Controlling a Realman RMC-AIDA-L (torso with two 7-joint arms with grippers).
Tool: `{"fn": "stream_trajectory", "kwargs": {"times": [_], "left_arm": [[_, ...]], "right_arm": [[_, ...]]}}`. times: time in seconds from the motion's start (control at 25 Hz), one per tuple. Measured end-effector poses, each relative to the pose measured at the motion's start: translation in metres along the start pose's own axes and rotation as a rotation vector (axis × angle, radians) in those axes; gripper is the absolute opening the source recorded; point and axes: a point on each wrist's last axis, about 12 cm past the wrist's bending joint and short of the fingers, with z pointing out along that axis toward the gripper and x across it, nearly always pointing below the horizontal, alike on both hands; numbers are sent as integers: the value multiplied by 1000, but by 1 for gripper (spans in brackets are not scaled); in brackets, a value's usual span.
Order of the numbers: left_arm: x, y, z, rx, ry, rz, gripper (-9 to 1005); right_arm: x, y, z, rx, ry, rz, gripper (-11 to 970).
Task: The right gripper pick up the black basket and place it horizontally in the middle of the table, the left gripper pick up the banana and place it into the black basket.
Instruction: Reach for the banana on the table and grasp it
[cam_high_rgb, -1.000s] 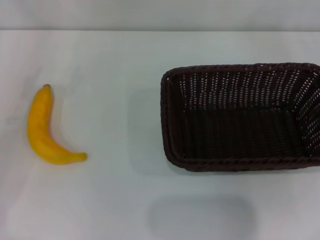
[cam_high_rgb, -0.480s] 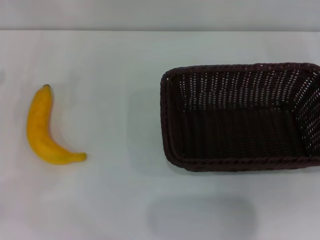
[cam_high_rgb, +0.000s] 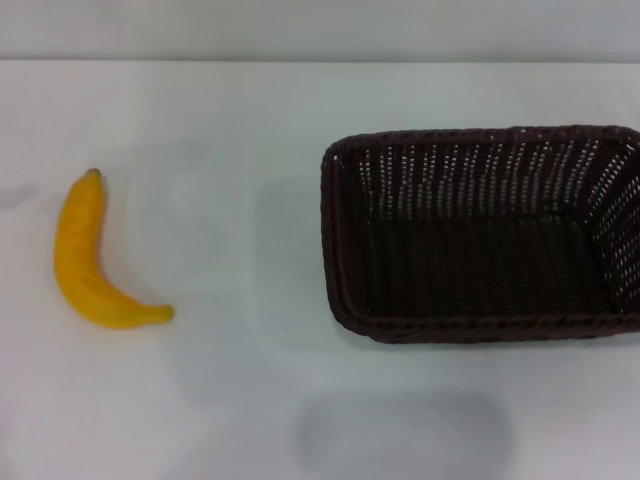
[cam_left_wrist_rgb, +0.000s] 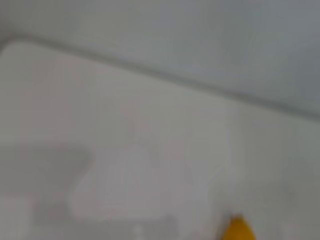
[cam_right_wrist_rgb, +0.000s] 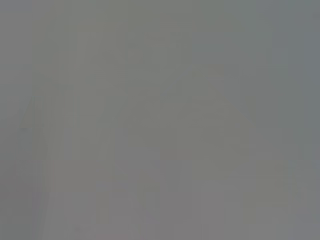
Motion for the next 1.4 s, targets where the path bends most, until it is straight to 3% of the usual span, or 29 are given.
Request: {"fn": "stream_trajectory", "kwargs": {"times": [0.08,0.28,0.68,1.4], "left_arm": [[1,-4,5,5,51,6,804],[-2,-31,31,53,185,41,802],[6,-54,66,5,333,3,798],[21,-68,109,-95,393,-52,791]], "right_arm": [[-1,3,4,-8,-14,-8,846],[-3,1,2,23,-40,-13,865],[2,8,8,33,-27,-81,872],[5,5,9,87,-16,-71,873]]}}
